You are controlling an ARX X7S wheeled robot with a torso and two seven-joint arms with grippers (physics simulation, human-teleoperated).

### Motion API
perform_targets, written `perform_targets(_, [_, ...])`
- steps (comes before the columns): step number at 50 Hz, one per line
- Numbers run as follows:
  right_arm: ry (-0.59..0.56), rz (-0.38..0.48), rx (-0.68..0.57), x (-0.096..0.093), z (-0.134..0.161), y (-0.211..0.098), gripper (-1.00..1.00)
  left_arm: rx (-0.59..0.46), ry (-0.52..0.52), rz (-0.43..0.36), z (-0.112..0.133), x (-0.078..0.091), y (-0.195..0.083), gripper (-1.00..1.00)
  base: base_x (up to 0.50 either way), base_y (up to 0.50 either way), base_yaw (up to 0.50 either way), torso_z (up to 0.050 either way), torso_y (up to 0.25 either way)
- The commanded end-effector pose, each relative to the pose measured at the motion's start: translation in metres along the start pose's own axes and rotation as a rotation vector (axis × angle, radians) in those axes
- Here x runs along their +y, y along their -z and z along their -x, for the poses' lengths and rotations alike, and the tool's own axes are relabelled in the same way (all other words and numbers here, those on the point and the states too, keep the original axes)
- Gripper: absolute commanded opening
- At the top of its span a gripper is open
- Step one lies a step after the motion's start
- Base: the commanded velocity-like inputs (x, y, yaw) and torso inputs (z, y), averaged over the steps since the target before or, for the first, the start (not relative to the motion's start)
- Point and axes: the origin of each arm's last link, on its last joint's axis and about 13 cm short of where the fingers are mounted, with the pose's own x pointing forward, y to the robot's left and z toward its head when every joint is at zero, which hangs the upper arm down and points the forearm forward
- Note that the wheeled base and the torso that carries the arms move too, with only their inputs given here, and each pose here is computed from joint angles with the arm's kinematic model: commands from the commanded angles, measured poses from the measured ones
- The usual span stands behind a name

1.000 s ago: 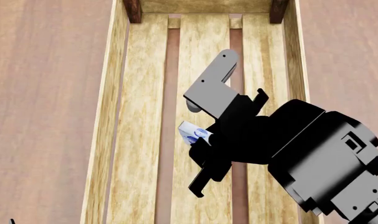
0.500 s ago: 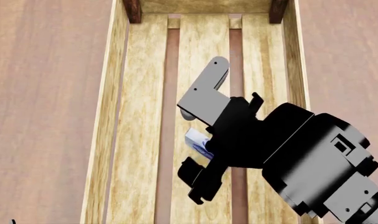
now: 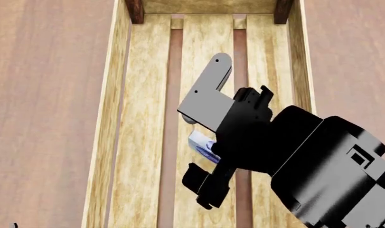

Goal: Pick up the cream cheese and put it in the tray.

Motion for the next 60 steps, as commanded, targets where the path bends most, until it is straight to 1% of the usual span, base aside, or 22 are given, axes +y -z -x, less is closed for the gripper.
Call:
perform_targets(1, [0.047,0.047,-0.027,0.005,0.024,-0.005,1.0,0.004,0.0,0.0,0.0,0.0,0.001,1.0,0.0,0.0,0.0,0.0,0.0])
perform_targets(8, [0.088,0.057,-0.046,0.007,0.045,-0.004,1.0,0.007,0.0,-0.005,0.0,0.0,0.002,1.0,0.0,0.0,0.0,0.0,0.0])
perform_targets(15, [0.127,0.044,-0.068,0.005,0.06,-0.001,1.0,0.009,-0.004,-0.004,-0.001,0.001,0.002,1.0,0.0,0.0,0.0,0.0,0.0])
perform_targets(18, [0.163,0.033,-0.108,0.006,0.076,0.001,1.0,0.015,-0.004,-0.004,-0.002,0.001,0.003,1.0,0.0,0.0,0.0,0.0,0.0])
perform_targets(20, [0.164,0.023,-0.141,0.008,0.083,0.003,1.0,0.016,-0.002,-0.004,-0.002,0.0,0.003,1.0,0.0,0.0,0.0,0.0,0.0])
perform_targets(22, [0.182,0.026,-0.143,0.009,0.088,0.005,1.0,0.016,-0.005,-0.003,-0.002,0.001,0.003,1.0,0.0,0.0,0.0,0.0,0.0])
perform_targets(25, [0.211,0.02,-0.187,0.011,0.097,0.008,1.0,0.013,-0.008,-0.004,-0.002,0.001,0.002,1.0,0.0,0.0,0.0,0.0,0.0])
perform_targets(26, [0.224,0.013,-0.232,0.013,0.105,0.011,1.0,0.014,-0.009,-0.006,-0.002,0.002,0.002,1.0,0.0,0.0,0.0,0.0,0.0])
perform_targets(30, [0.268,-0.009,-0.29,0.017,0.115,0.023,1.0,0.013,-0.02,-0.007,-0.004,0.004,0.002,1.0,0.0,0.0,0.0,0.0,0.0])
perform_targets(31, [0.293,-0.022,-0.302,0.019,0.116,0.029,1.0,0.01,-0.027,-0.012,-0.004,0.006,0.001,1.0,0.0,0.0,0.0,0.0,0.0])
perform_targets(35, [0.324,-0.064,-0.358,0.023,0.121,0.042,1.0,0.01,-0.045,-0.015,-0.006,0.01,0.0,1.0,0.0,0.0,0.0,0.0,0.0])
perform_targets(36, [0.359,-0.076,-0.37,0.024,0.12,0.049,1.0,0.009,-0.059,-0.025,-0.007,0.012,0.0,1.0,0.0,0.0,0.0,0.0,0.0])
perform_targets(39, [0.379,-0.085,-0.414,0.03,0.121,0.057,1.0,0.014,-0.075,-0.02,-0.009,0.015,0.0,1.0,0.0,0.0,0.0,0.0,0.0])
perform_targets(40, [0.412,-0.109,-0.434,0.029,0.122,0.06,1.0,0.014,-0.083,-0.025,-0.01,0.016,0.0,1.0,0.0,0.0,0.0,0.0,0.0])
perform_targets(41, [0.413,-0.114,-0.443,0.03,0.122,0.063,1.0,0.015,-0.083,-0.027,-0.011,0.016,0.0,1.0,0.0,0.0,0.0,0.0,0.0])
perform_targets(43, [0.459,-0.139,-0.463,0.031,0.122,0.068,1.0,0.009,-0.077,-0.031,-0.012,0.017,-0.002,1.0,0.0,0.0,0.0,0.0,0.0])
perform_targets(44, [0.462,-0.153,-0.484,0.033,0.121,0.072,1.0,0.003,-0.08,-0.049,-0.015,0.017,-0.004,1.0,0.0,0.0,0.0,0.0,0.0])
perform_targets(49, [0.543,-0.181,-0.519,0.041,0.121,0.086,1.0,-0.012,-0.096,-0.053,-0.025,0.023,-0.012,1.0,0.0,0.0,0.0,0.0,-0.002])
perform_targets(50, [0.571,-0.188,-0.523,0.046,0.122,0.091,1.0,-0.023,-0.111,-0.072,-0.03,0.025,-0.014,1.0,0.0,0.0,0.0,0.0,0.0])
perform_targets(51, [0.591,-0.192,-0.528,0.047,0.122,0.093,1.0,-0.026,-0.111,-0.072,-0.032,0.026,-0.016,1.0,0.0,0.0,0.0,0.0,0.0])
perform_targets(52, [0.632,-0.217,-0.547,0.05,0.123,0.096,1.0,-0.026,-0.113,-0.069,-0.036,0.029,-0.018,1.0,0.0,0.0,0.0,0.0,0.0])
perform_targets(60, [0.682,-0.228,-0.576,0.07,0.119,0.111,1.0,-0.033,-0.123,-0.077,-0.053,0.036,-0.025,1.0,0.0,0.0,0.0,0.0,0.0])
